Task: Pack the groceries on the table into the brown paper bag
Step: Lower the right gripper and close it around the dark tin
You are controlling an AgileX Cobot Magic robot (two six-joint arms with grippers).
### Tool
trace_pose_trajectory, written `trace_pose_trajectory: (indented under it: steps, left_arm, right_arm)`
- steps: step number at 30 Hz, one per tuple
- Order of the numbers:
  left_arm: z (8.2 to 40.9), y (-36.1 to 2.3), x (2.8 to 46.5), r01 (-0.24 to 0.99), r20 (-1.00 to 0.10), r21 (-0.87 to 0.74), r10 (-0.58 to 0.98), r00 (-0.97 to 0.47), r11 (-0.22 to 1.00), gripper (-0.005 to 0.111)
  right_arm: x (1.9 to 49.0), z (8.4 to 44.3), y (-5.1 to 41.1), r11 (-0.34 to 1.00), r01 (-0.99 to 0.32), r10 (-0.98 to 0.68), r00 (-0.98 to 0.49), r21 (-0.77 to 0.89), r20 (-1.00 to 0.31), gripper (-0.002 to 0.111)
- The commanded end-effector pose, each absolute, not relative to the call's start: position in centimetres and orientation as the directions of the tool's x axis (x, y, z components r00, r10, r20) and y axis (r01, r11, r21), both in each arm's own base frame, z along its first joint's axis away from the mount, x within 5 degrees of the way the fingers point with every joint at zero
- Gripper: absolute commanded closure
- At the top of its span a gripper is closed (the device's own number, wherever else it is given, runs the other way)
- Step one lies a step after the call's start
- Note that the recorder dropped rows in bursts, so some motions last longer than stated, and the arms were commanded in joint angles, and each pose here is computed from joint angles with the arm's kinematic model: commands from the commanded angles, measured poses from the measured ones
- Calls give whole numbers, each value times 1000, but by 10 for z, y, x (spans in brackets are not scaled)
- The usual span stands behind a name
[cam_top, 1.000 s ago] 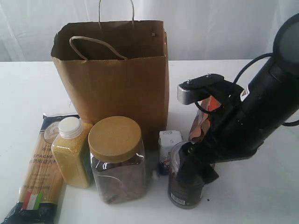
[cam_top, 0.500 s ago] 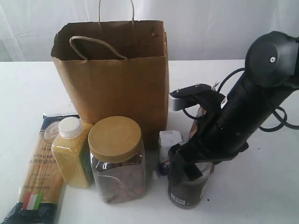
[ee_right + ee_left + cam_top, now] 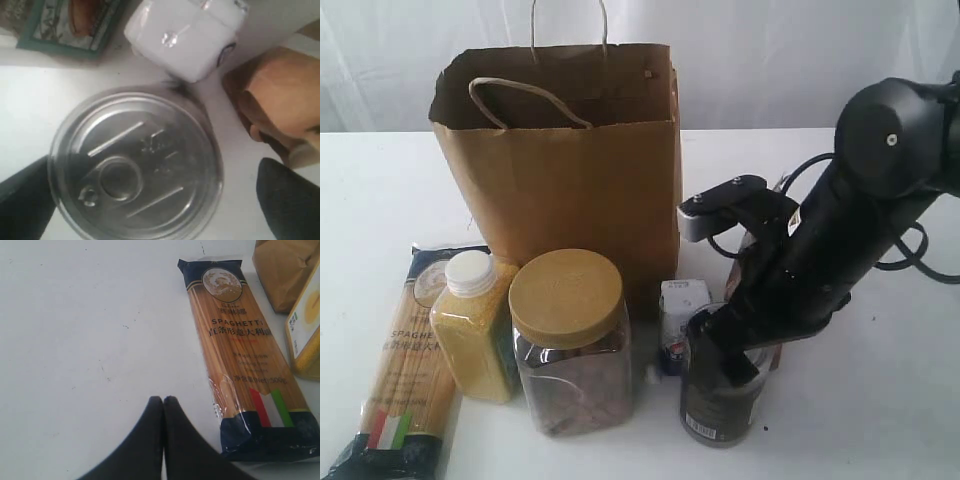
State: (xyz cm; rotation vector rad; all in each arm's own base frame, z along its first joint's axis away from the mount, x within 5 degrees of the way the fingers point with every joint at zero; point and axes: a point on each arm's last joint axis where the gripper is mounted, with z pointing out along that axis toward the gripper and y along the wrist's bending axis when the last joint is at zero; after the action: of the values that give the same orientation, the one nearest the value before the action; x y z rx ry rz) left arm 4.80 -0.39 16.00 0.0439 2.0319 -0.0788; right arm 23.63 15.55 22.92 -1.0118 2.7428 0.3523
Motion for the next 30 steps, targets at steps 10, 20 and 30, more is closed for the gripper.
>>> trace_pose_trajectory:
  steps: [10,20,30]
  left_arm:
    - [155,-4,46,66,-879,-35,1,-476,997,107]
    - [155,-4,46,66,-879,-35,1,-476,997,107]
    - [155,-4,46,66,-879,-35,1,-476,997,107]
  right_arm:
    - [233,231,173,666,-744,-690,-641,52,-335,17]
    - [229,229,168,656,-754,-721,-641,42,-262,26]
    - [228,228,167,662,-748,-718,-651,46,-248,36]
